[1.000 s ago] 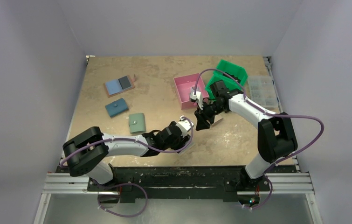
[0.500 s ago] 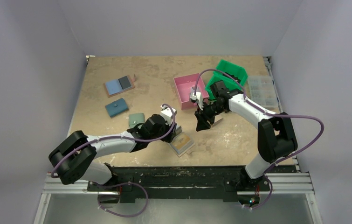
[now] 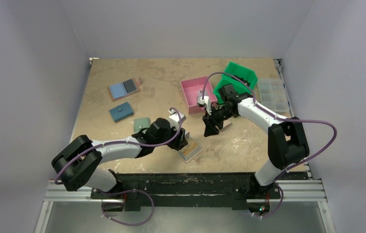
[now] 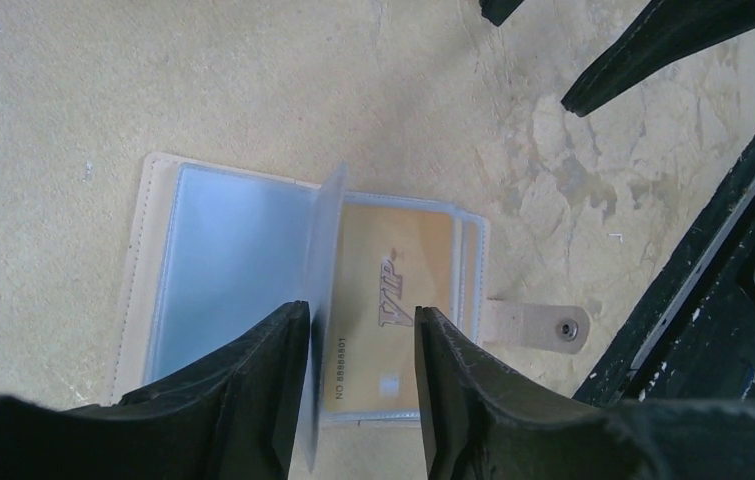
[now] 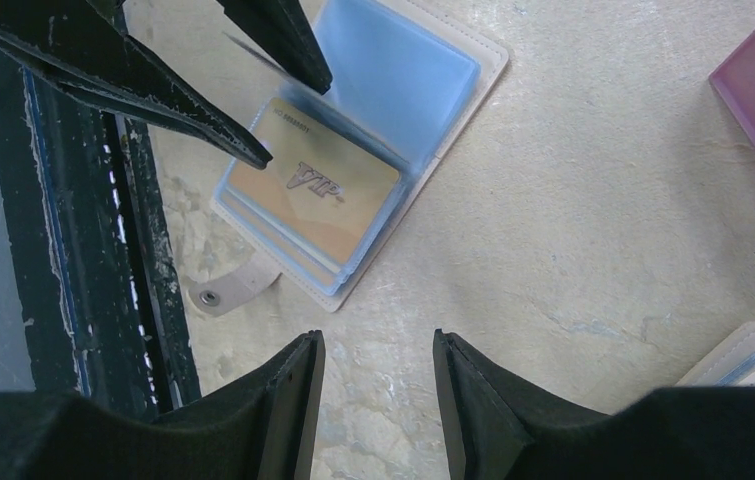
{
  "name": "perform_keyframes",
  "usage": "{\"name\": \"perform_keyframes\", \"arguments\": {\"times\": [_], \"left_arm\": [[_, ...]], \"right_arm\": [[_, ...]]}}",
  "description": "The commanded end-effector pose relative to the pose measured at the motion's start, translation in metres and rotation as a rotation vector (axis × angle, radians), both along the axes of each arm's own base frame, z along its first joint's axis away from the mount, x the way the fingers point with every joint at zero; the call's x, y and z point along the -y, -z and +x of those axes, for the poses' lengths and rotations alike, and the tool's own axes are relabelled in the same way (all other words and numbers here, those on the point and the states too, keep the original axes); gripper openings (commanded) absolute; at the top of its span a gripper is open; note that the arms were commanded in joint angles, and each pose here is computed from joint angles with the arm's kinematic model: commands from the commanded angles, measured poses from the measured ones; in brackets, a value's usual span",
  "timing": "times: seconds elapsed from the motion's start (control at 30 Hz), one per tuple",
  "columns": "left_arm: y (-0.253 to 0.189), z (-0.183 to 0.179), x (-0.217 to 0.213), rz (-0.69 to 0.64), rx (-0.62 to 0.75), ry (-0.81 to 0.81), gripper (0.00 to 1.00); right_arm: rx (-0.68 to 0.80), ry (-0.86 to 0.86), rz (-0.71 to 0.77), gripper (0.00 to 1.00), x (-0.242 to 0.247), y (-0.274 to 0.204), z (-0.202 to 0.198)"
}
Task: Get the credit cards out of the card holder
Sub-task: Remove the credit card from the card holder.
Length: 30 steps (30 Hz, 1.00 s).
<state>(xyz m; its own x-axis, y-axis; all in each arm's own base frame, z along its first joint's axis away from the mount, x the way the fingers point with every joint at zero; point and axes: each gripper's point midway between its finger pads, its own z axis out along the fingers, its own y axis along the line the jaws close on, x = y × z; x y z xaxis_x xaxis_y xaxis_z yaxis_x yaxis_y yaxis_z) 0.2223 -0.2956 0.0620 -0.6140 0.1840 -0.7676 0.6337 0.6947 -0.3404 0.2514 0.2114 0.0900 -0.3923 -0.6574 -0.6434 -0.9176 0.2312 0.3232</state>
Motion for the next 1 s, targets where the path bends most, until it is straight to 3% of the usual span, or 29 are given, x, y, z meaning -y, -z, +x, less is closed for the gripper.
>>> {"name": "perform_keyframes", "arguments": {"times": [0.0, 0.13, 0.27, 0.37, 0.5, 0.57, 0.77, 0.97], "left_arm": [[-0.006, 0.009, -0.003, 0.005, 0.023, -0.04, 0.47], [0.003, 0.016, -0.015, 0.073, 0.023, -0.1, 0.47], [-0.009, -0.001, 0.011, -0.039, -0.001, 0.046, 0.41], [-0.017, -0.004, 0.012, -0.08, 0.014, 0.059, 0.41], [-0.003, 0.017, -0.017, 0.025, 0.019, -0.14, 0.4], [0.009, 0.027, -0.032, 0.111, 0.014, -0.218, 0.33], [0.014, 0.019, -0.011, 0.075, -0.033, -0.116, 0.3], [-0.012, 0.025, -0.01, 0.011, 0.011, -0.145, 0.22]], "right_arm": [[0.001, -0.018, 0.034, 0.51, -0.002, -0.006, -0.003], [-0.001, -0.018, 0.034, 0.51, -0.002, -0.006, -0.003], [-0.002, -0.02, 0.034, 0.51, -0.002, -0.006, -0.004], [-0.002, -0.021, 0.034, 0.52, -0.002, -0.006, -0.004], [-0.005, -0.022, 0.032, 0.52, -0.002, -0.005, -0.004], [-0.008, -0.022, 0.032, 0.52, -0.002, -0.005, -0.004], [-0.004, -0.025, 0.036, 0.52, -0.002, -0.007, -0.005], [-0.012, -0.029, 0.032, 0.52, -0.002, -0.005, -0.006]]}}
